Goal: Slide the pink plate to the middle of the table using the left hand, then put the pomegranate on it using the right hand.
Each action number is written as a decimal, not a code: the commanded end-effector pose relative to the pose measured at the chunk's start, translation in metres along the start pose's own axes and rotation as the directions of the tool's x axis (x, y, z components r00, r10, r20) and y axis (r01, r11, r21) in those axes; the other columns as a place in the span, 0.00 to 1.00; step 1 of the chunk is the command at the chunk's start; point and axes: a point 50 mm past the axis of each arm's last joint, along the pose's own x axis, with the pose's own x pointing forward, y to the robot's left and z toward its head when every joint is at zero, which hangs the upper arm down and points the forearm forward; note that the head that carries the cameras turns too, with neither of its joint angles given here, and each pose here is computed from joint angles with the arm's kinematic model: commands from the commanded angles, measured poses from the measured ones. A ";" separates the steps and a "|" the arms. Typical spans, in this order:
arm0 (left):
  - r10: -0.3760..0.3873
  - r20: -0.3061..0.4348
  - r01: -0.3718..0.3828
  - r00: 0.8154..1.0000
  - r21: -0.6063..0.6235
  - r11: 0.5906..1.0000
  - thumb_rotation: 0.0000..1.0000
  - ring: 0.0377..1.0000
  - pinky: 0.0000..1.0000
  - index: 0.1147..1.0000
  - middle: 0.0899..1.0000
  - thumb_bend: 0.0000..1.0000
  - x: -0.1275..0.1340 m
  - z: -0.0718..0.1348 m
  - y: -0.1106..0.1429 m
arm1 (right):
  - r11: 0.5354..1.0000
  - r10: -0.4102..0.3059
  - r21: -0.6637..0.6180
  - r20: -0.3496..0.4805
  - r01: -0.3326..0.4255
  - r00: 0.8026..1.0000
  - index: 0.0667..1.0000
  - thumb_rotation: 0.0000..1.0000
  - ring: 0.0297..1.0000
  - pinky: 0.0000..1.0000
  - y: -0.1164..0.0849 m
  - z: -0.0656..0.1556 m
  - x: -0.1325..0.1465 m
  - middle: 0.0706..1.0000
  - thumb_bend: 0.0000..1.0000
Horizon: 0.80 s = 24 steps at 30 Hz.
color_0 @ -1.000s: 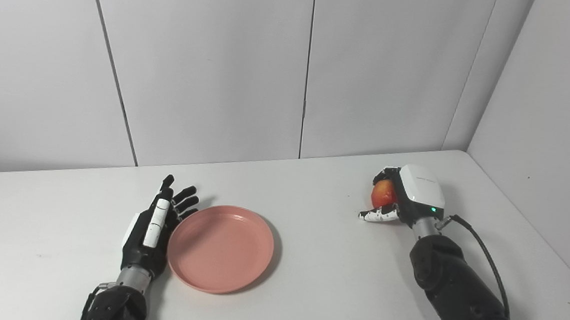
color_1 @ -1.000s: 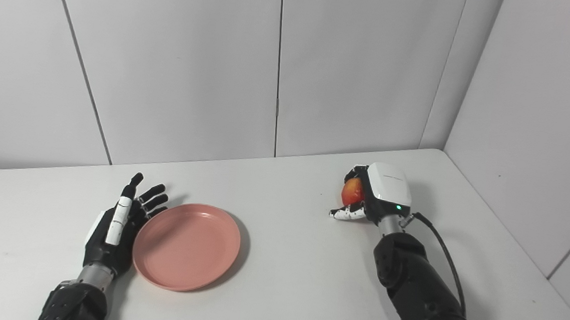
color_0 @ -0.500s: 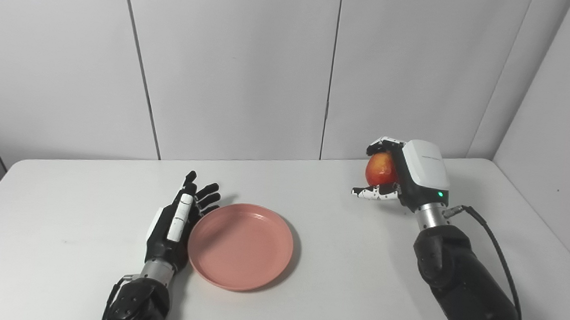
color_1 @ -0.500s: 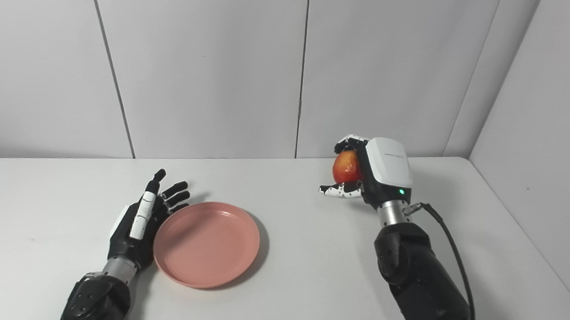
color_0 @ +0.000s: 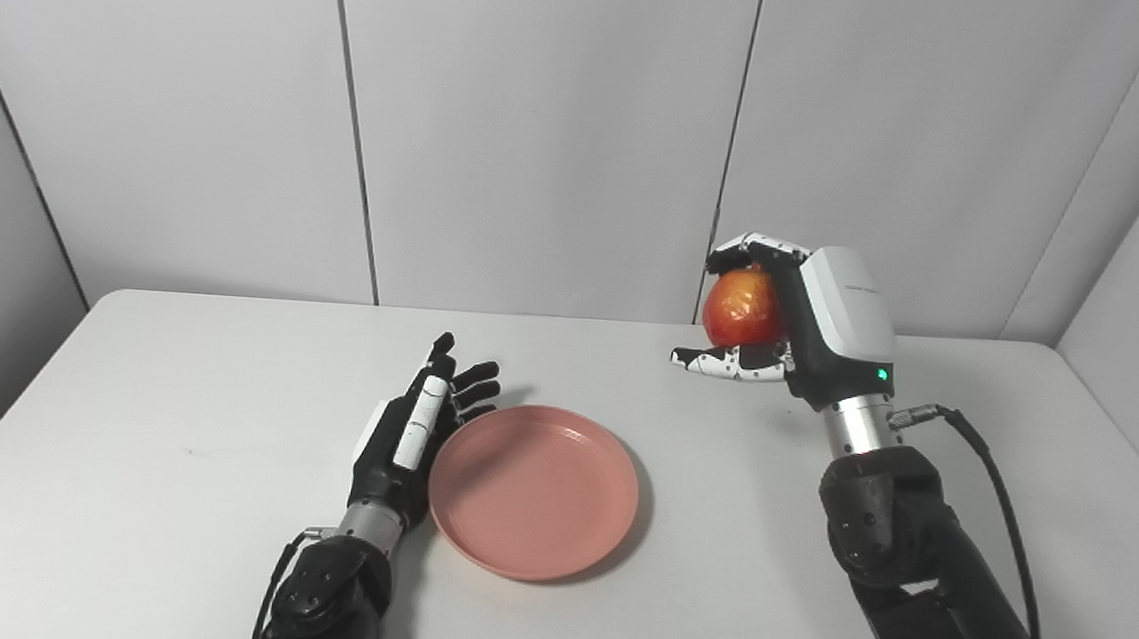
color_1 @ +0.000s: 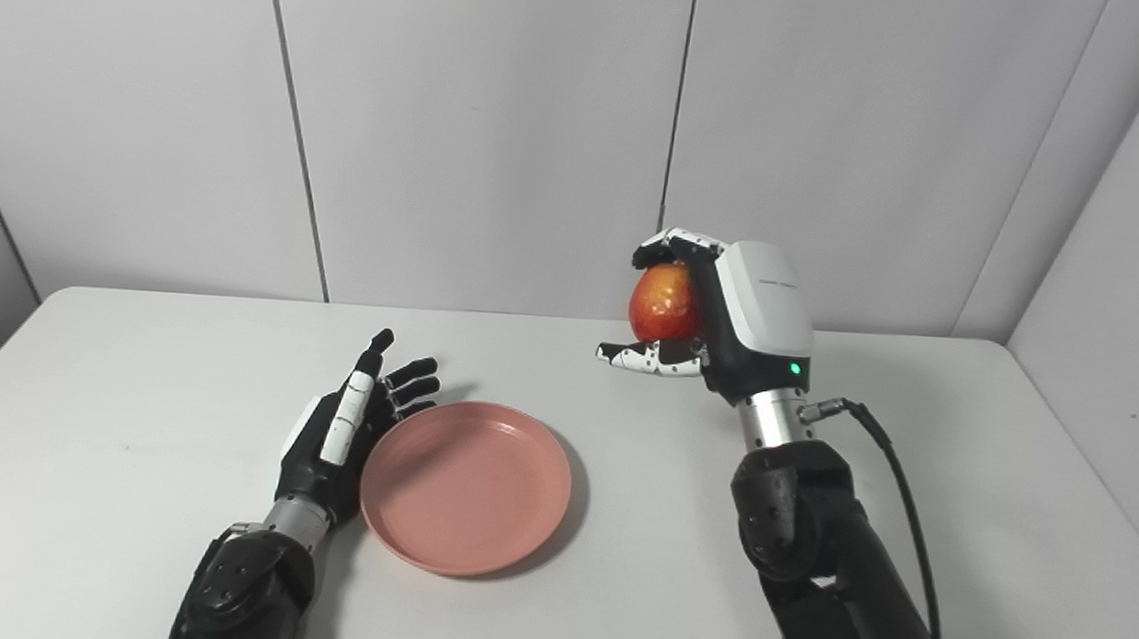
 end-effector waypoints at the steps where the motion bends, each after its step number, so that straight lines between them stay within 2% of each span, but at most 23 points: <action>1: 0.004 -0.067 -0.005 0.998 -0.015 1.000 0.82 0.79 0.75 1.00 0.78 0.86 -0.003 -0.014 -0.006 | 0.998 -0.055 0.025 0.084 0.053 0.995 0.50 0.01 0.30 0.26 -0.013 0.017 0.012 0.39 0.52; 12: 0.003 -0.067 -0.004 0.998 -0.015 1.000 0.82 0.79 0.75 1.00 0.78 0.85 -0.002 -0.015 -0.010 | 0.999 -0.012 0.053 0.157 0.003 0.988 0.50 0.01 0.28 0.23 0.001 0.036 0.011 0.39 0.52; 20: 0.008 -0.064 -0.009 0.998 -0.012 1.000 0.82 0.78 0.74 1.00 0.77 0.85 -0.001 -0.015 -0.010 | 0.996 -0.013 0.087 0.173 -0.002 0.985 0.50 0.01 0.28 0.23 0.002 0.041 0.011 0.39 0.52; 24: 0.011 -0.070 -0.013 0.998 -0.023 1.000 0.82 0.77 0.72 1.00 0.76 0.84 0.000 -0.015 -0.013 | 0.995 -0.005 0.100 0.183 -0.013 0.983 0.50 0.01 0.31 0.25 0.005 0.048 0.008 0.41 0.52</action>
